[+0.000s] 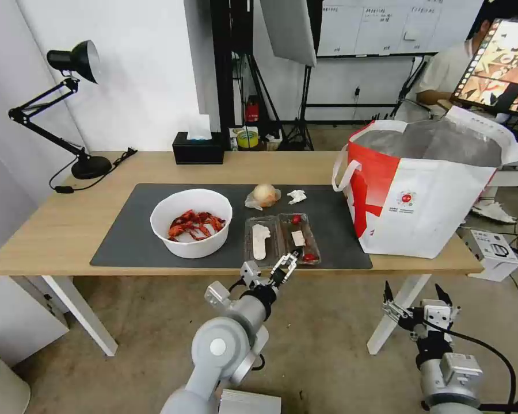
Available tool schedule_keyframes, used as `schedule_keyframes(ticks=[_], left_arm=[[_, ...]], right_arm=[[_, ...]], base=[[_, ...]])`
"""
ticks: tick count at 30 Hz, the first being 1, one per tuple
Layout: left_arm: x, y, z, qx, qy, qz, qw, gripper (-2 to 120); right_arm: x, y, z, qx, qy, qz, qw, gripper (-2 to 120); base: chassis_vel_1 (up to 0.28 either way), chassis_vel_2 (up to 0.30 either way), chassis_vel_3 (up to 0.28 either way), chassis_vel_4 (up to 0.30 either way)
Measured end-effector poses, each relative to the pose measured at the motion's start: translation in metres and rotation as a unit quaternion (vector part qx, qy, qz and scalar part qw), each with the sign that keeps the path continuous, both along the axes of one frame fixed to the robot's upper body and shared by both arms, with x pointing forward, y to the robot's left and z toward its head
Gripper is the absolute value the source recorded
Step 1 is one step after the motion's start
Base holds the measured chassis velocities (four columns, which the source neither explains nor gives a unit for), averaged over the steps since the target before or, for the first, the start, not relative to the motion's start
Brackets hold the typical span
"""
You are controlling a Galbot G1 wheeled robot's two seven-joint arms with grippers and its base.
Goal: Pick up the trash from the table and place it into the takeout bag.
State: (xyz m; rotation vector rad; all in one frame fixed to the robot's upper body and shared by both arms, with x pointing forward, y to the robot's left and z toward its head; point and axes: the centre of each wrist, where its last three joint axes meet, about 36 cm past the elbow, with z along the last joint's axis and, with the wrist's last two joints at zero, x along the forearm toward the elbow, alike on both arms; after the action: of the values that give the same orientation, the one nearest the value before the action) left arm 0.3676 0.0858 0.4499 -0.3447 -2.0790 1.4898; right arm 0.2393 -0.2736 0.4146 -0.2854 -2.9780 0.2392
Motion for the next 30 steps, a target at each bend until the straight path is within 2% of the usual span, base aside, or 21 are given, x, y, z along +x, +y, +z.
schedule_keyframes(ticks=[11, 23, 30], left_arm=[[0.004, 0.005, -0.005, 0.013, -0.004, 0.013, 0.9998, 100], [0.008, 0.024, -0.003, 0.031, -0.024, 0.031, 0.9987, 100], [0.002, 0.030, 0.006, 0.026, -0.040, 0.036, 0.9982, 100]], right_arm=[[0.001, 0.000, -0.004, 0.001, 0.001, 0.001, 1.000, 100], [0.000, 0.001, -0.009, 0.003, 0.001, 0.002, 1.000, 100], [-0.001, 0.003, -0.013, 0.000, 0.004, 0.002, 1.000, 100]], base=[[0.000, 0.000, 0.000, 0.000], [0.000, 0.000, 0.000, 0.000], [0.000, 0.000, 0.000, 0.000]])
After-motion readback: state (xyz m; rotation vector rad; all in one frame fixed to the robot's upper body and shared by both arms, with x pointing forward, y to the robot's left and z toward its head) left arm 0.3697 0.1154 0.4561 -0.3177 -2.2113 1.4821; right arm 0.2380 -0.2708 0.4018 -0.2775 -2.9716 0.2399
